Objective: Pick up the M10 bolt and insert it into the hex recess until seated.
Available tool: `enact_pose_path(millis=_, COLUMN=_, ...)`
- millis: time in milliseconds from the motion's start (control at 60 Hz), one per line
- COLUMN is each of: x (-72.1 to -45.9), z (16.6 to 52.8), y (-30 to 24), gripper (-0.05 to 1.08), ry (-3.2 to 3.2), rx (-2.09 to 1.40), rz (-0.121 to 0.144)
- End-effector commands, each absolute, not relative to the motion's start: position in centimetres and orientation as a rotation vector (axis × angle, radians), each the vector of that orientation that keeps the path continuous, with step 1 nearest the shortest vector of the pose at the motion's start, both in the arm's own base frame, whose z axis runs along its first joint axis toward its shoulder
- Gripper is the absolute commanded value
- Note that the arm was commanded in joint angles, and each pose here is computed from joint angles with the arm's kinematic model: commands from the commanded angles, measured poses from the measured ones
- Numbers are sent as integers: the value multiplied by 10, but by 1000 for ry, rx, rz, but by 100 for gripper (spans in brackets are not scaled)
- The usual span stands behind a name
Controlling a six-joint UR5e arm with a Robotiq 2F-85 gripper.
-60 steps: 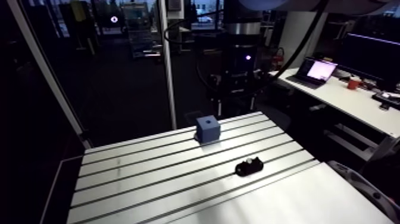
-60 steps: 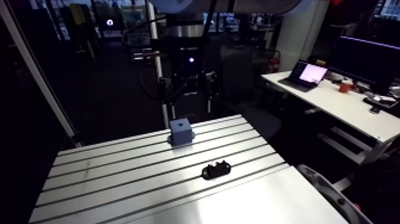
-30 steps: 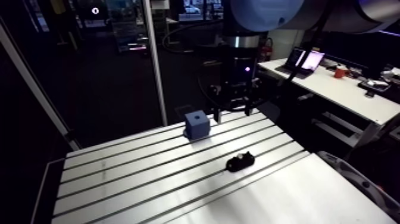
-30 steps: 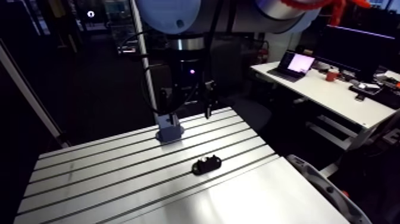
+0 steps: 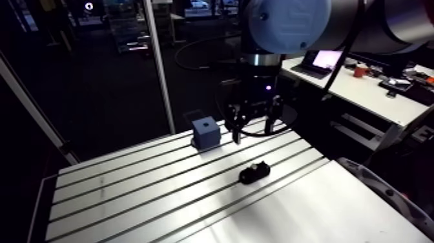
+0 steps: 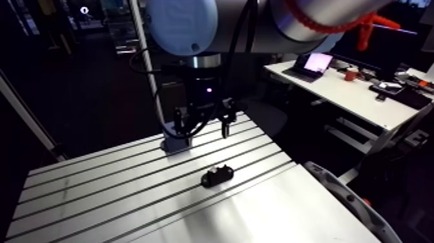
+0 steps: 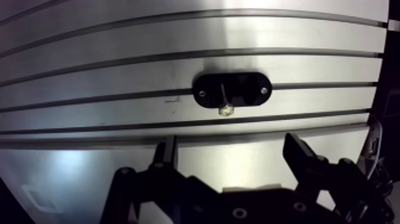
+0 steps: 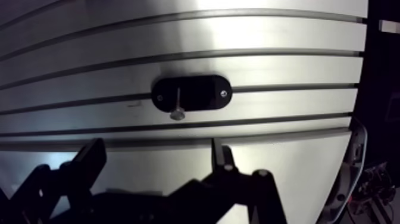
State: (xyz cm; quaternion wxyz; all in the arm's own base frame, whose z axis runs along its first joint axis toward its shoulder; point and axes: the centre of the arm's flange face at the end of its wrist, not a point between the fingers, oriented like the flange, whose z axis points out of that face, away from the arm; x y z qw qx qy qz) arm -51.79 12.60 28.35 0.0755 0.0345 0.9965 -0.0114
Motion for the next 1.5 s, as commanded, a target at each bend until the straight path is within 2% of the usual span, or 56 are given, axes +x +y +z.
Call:
enact_pose_path(millis=17, x=-517, z=264, y=127, gripper=13, ry=2981, rx=101, rz=-40)
enact_pose_path(millis=67, x=-516, z=263, y=128, gripper=14, ry=2981, rx=103, rz=-40)
enact_pose_path(millis=200, x=-515, z=252, y=132, gripper=30, ry=2979, rx=115, rz=-42)
enact_pose_path(millis=417, x=-511, z=245, y=132, gripper=37, ry=2984, rx=122, rz=-36)
enact_pose_path(millis=567, x=-508, z=243, y=129, gripper=37, ry=2993, rx=123, rz=-29)
enact_pose_path(millis=967, x=-502, z=239, y=127, gripper=43, ry=2990, rx=141, rz=-29)
enact_pose_path(millis=1133, x=-498, z=233, y=125, gripper=43, ry=3021, rx=129, rz=-4)
enact_pose_path(millis=1283, x=-496, z=228, y=124, gripper=43, ry=3016, rx=129, rz=-12)
enact_pose_path(millis=1500, x=-496, z=228, y=123, gripper=43, ry=3023, rx=127, rz=-10)
